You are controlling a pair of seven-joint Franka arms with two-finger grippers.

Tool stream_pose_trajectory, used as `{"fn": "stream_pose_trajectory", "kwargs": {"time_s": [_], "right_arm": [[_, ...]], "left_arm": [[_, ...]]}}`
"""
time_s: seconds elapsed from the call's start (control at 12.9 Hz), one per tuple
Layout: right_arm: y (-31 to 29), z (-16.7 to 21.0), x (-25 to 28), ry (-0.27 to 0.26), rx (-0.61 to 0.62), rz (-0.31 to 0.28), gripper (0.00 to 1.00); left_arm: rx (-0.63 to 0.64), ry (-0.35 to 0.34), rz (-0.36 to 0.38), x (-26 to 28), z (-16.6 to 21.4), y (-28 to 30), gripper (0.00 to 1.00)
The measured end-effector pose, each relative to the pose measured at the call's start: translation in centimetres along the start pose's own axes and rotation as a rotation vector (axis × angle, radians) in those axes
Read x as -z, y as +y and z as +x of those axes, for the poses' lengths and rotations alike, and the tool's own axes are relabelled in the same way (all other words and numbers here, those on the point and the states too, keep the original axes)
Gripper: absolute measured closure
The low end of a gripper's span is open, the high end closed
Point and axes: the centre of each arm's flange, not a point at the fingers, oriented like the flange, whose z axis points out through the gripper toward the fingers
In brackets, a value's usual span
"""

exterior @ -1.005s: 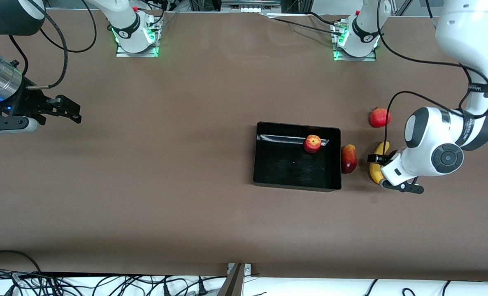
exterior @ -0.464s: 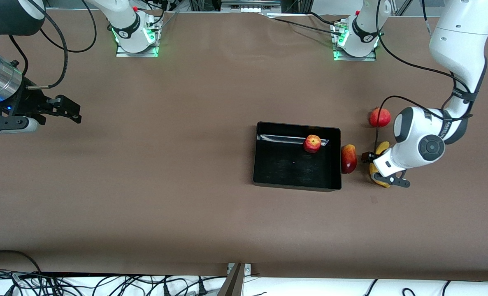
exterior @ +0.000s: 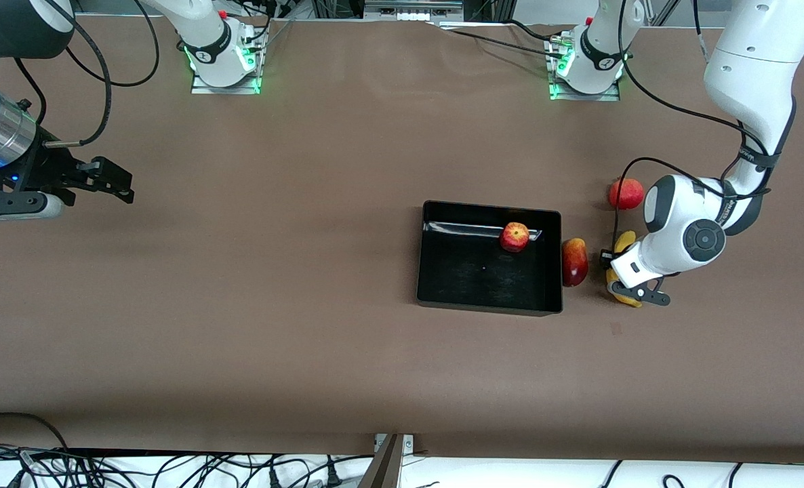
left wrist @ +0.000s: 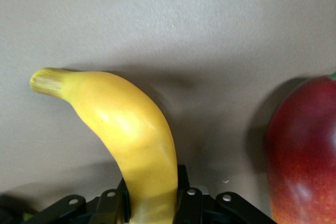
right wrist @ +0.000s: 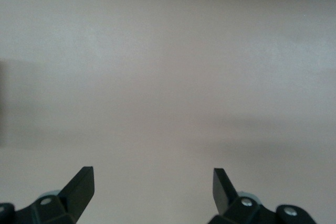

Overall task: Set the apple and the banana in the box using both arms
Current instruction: 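Lift the banana and carry it into the black box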

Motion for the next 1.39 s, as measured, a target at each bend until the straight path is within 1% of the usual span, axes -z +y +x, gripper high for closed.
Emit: {"fn": "stream_pose_trajectory", "kwargs": {"time_s": [0.23,0.46,0.62,0.7,0.85,1.0,1.08,1.24,1.39], "right_arm": [[0.0,0.0,0.0,0.000,0.000,0.000,0.00],[0.0,0.0,0.0,0.000,0.000,0.000,0.00],[0.0,0.0,0.0,0.000,0.000,0.000,0.00],[0.0,0.0,0.0,0.000,0.000,0.000,0.00],[0.0,0.0,0.0,0.000,-0.001,0.000,0.00],[0.0,0.0,0.0,0.000,-0.001,0.000,0.00],[0.0,0.0,0.0,0.000,-0.001,0.000,0.00],[0.0,0.0,0.0,0.000,-0.001,0.000,0.00],[0.0,0.0,0.0,0.001,-0.001,0.000,0.00]], "left_arm": [[0.008,-0.075,0.000,3.7,1.2,-0.7,0.66],[0.013,-0.125,-0.011,10.2,2.9,-0.4,0.66],[0.013,-0.149,-0.029,14.5,3.8,1.7,0.66],[0.020,-0.154,-0.043,16.5,4.3,3.7,0.66],[0.078,-0.133,-0.083,19.2,5.4,9.5,0.66],[0.161,-0.135,-0.070,19.5,5.8,17.0,0.66],[0.194,-0.126,-0.062,19.1,5.9,21.0,0.66],[0.230,-0.065,-0.065,17.1,6.6,28.1,0.66],[0.240,-0.048,-0.077,13.5,7.3,31.5,0.66]]}}
